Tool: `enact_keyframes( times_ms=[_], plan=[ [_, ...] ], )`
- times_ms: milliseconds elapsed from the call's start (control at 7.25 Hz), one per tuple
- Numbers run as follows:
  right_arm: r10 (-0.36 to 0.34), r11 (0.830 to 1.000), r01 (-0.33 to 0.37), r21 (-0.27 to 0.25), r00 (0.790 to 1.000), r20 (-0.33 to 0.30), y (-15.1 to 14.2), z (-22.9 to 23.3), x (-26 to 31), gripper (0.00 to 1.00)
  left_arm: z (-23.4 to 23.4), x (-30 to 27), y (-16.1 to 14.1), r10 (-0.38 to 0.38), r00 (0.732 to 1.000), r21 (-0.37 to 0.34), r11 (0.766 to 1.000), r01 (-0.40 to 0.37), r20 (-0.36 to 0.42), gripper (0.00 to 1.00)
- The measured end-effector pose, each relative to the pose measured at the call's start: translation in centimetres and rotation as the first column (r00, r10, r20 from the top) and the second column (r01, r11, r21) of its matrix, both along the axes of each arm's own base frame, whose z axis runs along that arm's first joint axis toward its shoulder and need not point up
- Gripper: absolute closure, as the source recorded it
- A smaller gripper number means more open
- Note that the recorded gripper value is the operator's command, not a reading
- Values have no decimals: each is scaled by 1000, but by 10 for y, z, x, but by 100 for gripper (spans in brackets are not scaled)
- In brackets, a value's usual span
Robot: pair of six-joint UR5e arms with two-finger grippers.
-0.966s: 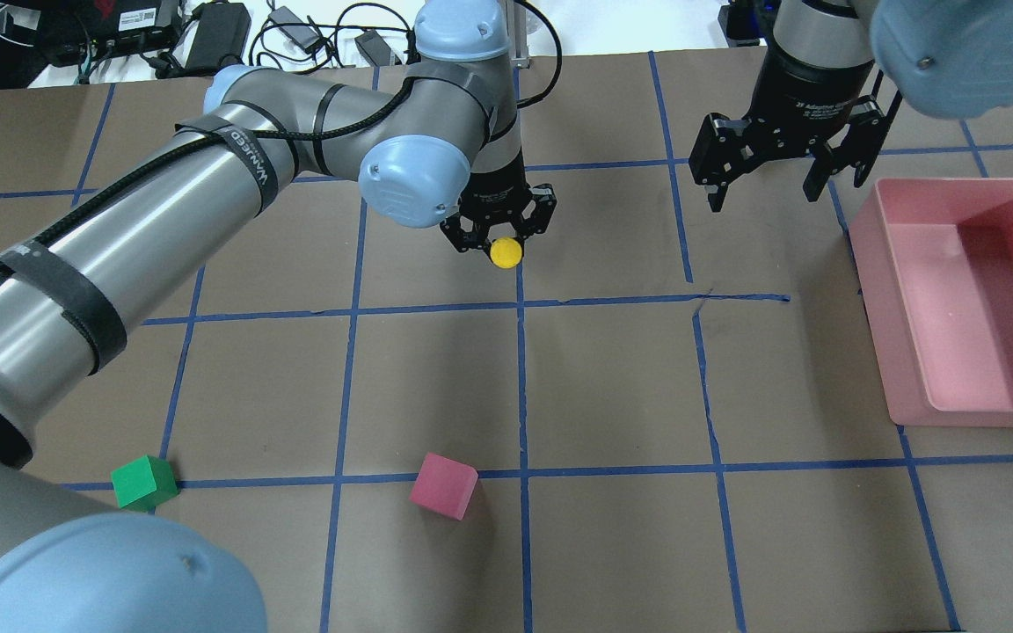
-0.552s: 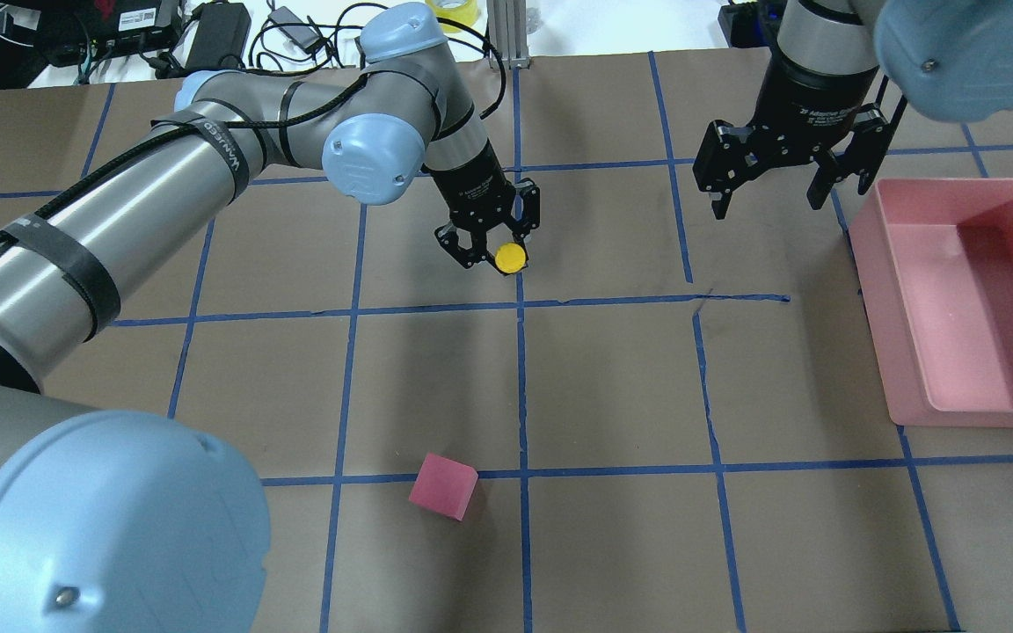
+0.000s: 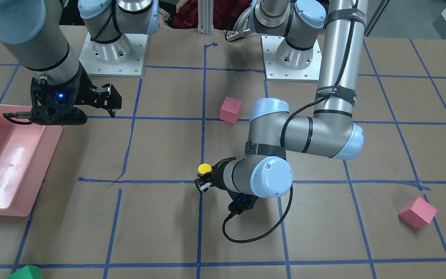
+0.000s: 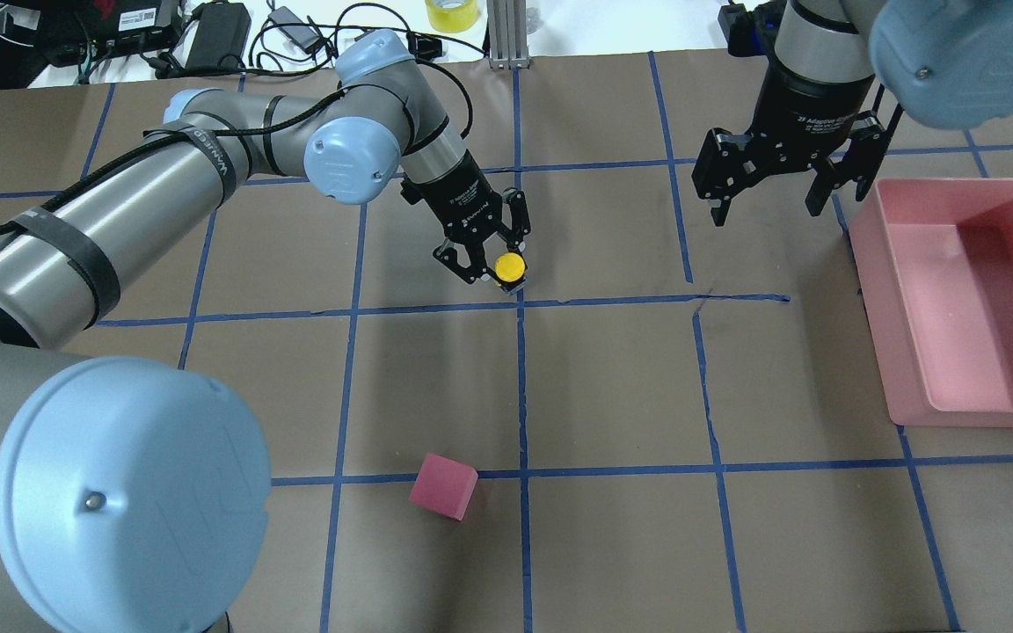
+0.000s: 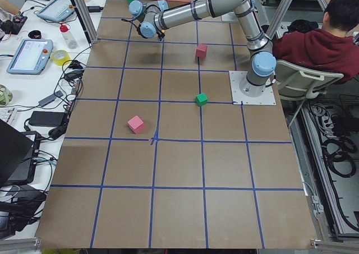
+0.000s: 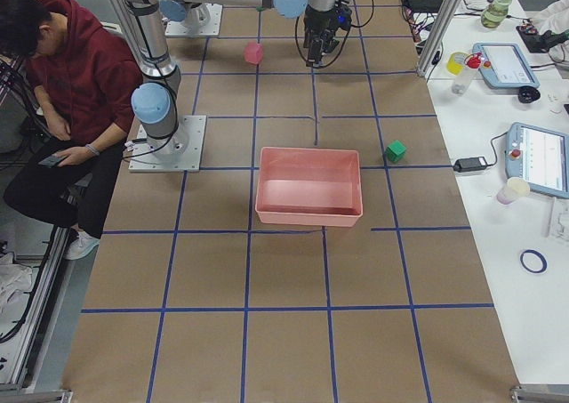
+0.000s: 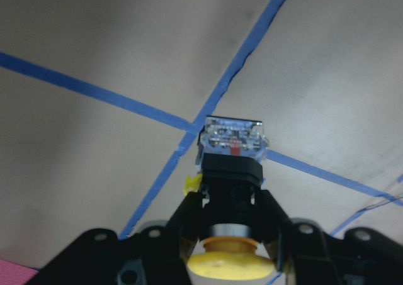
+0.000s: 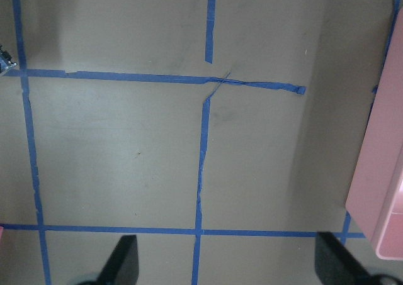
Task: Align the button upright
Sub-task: 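Grasp the button with the left gripper and stand it cap-up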
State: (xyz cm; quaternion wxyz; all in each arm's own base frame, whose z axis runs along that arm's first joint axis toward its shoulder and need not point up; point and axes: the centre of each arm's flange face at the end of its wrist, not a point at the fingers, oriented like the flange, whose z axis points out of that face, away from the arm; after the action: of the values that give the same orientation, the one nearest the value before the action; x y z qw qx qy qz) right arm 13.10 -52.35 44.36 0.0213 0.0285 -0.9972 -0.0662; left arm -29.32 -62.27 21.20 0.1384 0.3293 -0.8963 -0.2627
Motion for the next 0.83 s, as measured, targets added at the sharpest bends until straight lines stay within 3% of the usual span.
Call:
enact_keyframes(
  times_ms=[276, 414, 552, 690, 828],
  plan=[
    [-5, 1000, 5, 11, 1000, -24, 1, -7, -3, 0, -13, 1, 0, 9, 1000, 43, 999, -8, -18, 94],
    [-4, 1000, 4, 22, 1000, -24, 3, -14, -3, 0, -17, 0, -2, 8, 1000, 44, 999, -7, -23, 75],
    [-2, 1000, 3, 28, 1000, -24, 5, -18, -3, 0, -21, 0, -3, 7, 1000, 47, 999, -6, -26, 17],
    [-4, 1000, 4, 28, 1000, -23, 6, -19, -3, 0, -24, 0, -3, 1, 1000, 47, 999, 0, -27, 0],
    [-5, 1000, 5, 26, 1000, -23, 8, -17, -3, 0, -25, 1, -2, -8, 1000, 44, 999, 10, -30, 0]
  ],
)
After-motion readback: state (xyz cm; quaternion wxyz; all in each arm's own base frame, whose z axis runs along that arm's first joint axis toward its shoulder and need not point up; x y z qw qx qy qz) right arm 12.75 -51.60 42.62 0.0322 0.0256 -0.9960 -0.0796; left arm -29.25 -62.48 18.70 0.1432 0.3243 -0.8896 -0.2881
